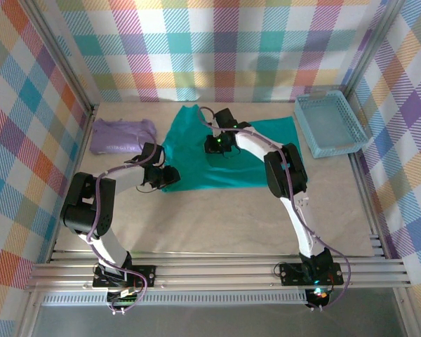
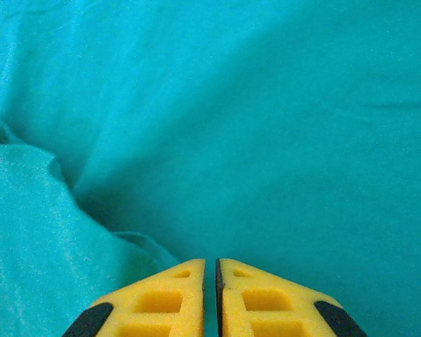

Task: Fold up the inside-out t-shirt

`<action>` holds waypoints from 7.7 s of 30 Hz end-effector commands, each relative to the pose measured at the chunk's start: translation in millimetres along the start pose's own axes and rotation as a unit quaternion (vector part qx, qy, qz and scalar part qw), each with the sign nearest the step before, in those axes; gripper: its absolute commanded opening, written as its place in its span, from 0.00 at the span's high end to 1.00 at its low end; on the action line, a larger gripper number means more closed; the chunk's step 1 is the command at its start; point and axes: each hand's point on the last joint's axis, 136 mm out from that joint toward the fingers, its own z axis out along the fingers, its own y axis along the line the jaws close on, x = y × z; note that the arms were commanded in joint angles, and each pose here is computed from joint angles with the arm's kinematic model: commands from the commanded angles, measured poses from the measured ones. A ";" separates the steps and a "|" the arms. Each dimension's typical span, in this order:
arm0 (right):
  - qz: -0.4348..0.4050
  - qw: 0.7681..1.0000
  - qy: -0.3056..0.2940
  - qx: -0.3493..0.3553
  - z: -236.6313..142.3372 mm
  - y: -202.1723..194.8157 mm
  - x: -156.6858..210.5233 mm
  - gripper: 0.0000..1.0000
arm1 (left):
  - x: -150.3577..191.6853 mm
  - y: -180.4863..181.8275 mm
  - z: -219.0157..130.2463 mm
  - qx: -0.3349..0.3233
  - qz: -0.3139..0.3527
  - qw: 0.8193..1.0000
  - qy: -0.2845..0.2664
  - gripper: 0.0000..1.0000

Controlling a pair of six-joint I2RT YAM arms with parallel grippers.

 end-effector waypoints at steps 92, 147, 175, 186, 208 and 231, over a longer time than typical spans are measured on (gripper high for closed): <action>0.190 0.918 0.044 0.347 -174.0 -307.5 46.7 0.49 | -103.3 -91.6 -23.2 0.004 0.087 0.991 -0.102 0.47; 0.167 0.935 -0.001 0.312 -181.3 -294.2 16.0 0.92 | -219.5 -58.3 87.7 -0.105 0.139 0.984 -0.039 1.00; 0.106 0.938 -0.125 0.305 -270.1 -236.8 44.5 0.99 | -126.4 -81.1 -118.2 0.016 0.087 0.983 -0.162 1.00; 0.130 0.928 -0.111 0.331 -288.7 -235.2 95.4 0.99 | -58.5 -69.1 -156.6 0.061 0.078 0.984 -0.149 1.00; 0.169 0.931 -0.052 0.319 -266.3 -234.0 160.0 0.99 | 23.6 -28.8 -141.3 0.042 0.056 0.994 -0.081 1.00; 0.013 0.990 -0.127 0.060 -199.4 -58.3 133.3 0.59 | 94.3 17.3 -75.7 0.014 0.024 1.000 -0.004 1.00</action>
